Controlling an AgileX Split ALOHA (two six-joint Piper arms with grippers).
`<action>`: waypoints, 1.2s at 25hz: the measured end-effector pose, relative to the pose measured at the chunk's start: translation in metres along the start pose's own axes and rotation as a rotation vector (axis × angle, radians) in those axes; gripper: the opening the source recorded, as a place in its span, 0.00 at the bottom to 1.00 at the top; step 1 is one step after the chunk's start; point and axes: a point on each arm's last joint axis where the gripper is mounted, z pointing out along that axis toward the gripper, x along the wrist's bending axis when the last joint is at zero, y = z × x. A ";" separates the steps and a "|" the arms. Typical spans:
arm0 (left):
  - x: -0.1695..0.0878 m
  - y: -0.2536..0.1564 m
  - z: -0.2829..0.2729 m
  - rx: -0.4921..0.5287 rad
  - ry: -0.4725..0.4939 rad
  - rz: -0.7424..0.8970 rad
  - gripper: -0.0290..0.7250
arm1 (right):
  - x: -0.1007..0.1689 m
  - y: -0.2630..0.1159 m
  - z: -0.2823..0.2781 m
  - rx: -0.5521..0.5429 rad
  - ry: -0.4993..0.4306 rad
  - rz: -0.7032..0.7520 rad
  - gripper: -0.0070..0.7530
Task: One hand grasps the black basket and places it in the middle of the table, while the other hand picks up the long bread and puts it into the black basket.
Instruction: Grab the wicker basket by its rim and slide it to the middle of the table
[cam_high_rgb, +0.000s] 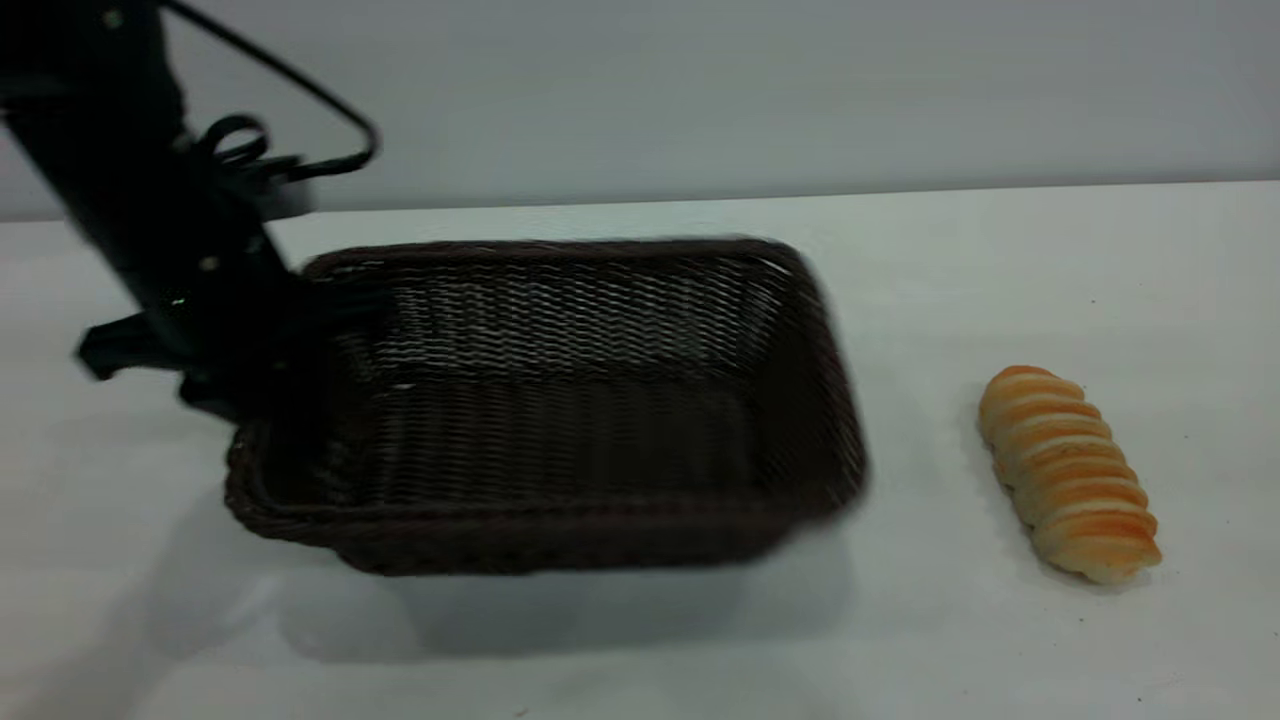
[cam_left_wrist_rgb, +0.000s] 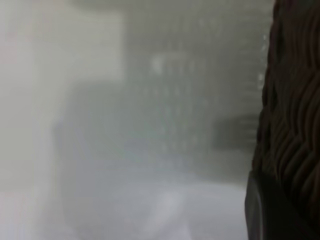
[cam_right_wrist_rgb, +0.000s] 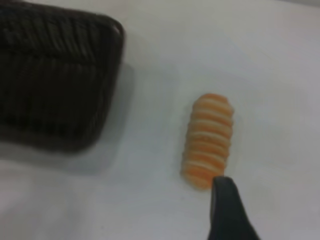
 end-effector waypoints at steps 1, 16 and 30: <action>-0.005 0.000 0.001 0.005 -0.008 0.030 0.23 | 0.000 0.001 0.005 0.009 0.003 0.010 0.57; -0.014 -0.001 0.016 0.042 -0.028 0.049 0.29 | -0.004 -0.003 0.083 0.170 -0.001 0.143 0.57; -0.013 0.001 -0.021 0.000 0.011 0.146 0.85 | -0.016 -0.030 0.161 0.268 -0.082 0.148 0.69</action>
